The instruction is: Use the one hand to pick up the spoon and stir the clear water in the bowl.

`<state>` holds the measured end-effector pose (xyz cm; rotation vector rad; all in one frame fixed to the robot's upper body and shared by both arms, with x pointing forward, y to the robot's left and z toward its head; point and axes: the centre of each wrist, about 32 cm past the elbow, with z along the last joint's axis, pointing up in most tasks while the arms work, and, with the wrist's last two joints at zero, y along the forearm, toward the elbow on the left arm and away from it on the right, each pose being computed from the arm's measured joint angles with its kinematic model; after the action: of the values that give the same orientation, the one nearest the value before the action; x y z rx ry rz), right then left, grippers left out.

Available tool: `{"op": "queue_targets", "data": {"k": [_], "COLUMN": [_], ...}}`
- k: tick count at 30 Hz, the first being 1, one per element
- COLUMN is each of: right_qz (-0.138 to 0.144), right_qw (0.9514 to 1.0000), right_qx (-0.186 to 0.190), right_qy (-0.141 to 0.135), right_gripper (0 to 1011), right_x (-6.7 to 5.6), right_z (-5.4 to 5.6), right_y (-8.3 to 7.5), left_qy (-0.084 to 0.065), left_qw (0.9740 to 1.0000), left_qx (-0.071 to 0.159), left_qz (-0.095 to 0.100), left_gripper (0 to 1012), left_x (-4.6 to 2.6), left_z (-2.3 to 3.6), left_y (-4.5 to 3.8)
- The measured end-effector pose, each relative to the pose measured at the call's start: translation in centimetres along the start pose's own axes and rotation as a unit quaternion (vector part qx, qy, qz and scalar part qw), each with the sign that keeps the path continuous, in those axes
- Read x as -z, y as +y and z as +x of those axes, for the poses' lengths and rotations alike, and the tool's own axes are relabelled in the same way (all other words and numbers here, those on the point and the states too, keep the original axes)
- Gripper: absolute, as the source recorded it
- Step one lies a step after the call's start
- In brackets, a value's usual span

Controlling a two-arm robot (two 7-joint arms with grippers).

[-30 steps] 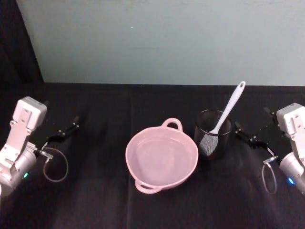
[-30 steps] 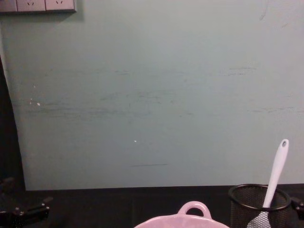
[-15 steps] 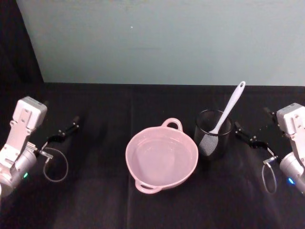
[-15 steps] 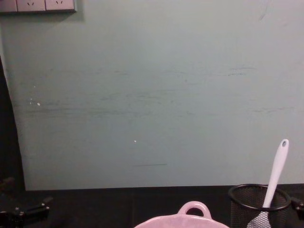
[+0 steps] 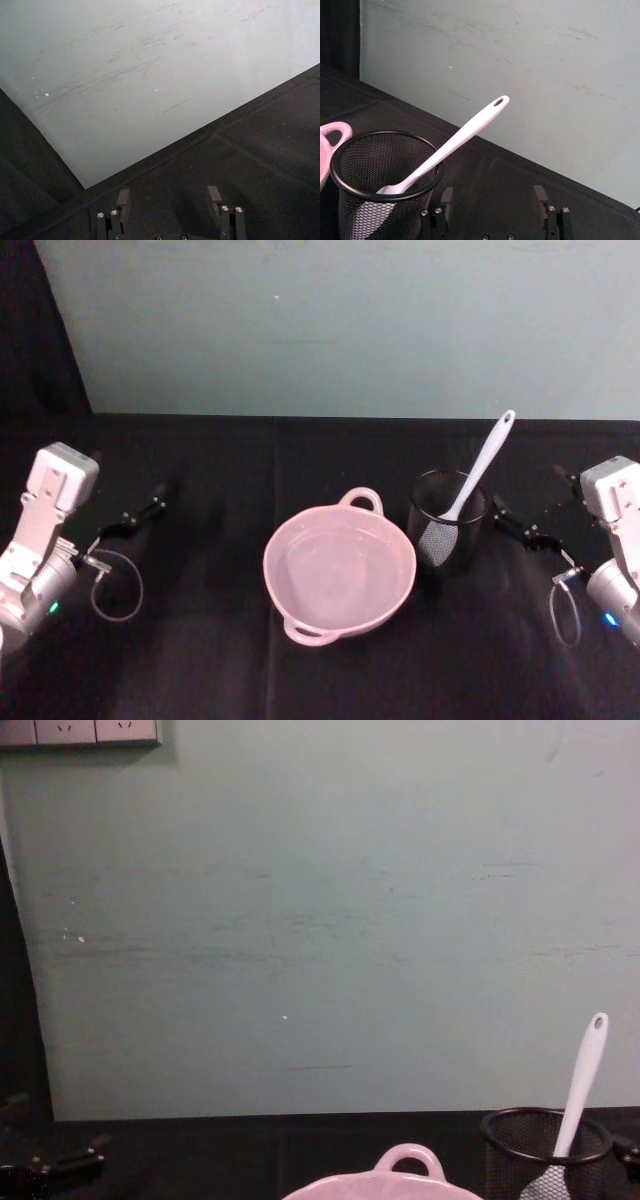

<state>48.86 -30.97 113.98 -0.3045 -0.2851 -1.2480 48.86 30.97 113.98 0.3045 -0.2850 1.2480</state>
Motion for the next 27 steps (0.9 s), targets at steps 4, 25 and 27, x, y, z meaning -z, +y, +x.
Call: {"op": "queue_targets", "data": {"k": [4, 25, 27], "right_qz": [0.000, 0.000, 0.000], "right_qw": [1.0000, 1.0000, 1.0000], "right_qx": [0.000, 0.000, 0.000], "right_qy": [0.000, 0.000, 0.000], "right_gripper": [1002, 1002, 1002], "right_x": [0.00, 0.00, 0.00], "right_z": [0.00, 0.00, 0.00], "right_y": [0.00, 0.00, 0.00], "left_qy": [0.000, 0.000, 0.000], "left_qw": [1.0000, 1.0000, 1.0000], "left_qx": [0.000, 0.000, 0.000], "left_qz": [0.000, 0.000, 0.000], "left_gripper": [1005, 1005, 1005], "left_x": [0.00, 0.00, 0.00], "left_z": [0.00, 0.00, 0.00], "left_y": [0.00, 0.00, 0.00]}}
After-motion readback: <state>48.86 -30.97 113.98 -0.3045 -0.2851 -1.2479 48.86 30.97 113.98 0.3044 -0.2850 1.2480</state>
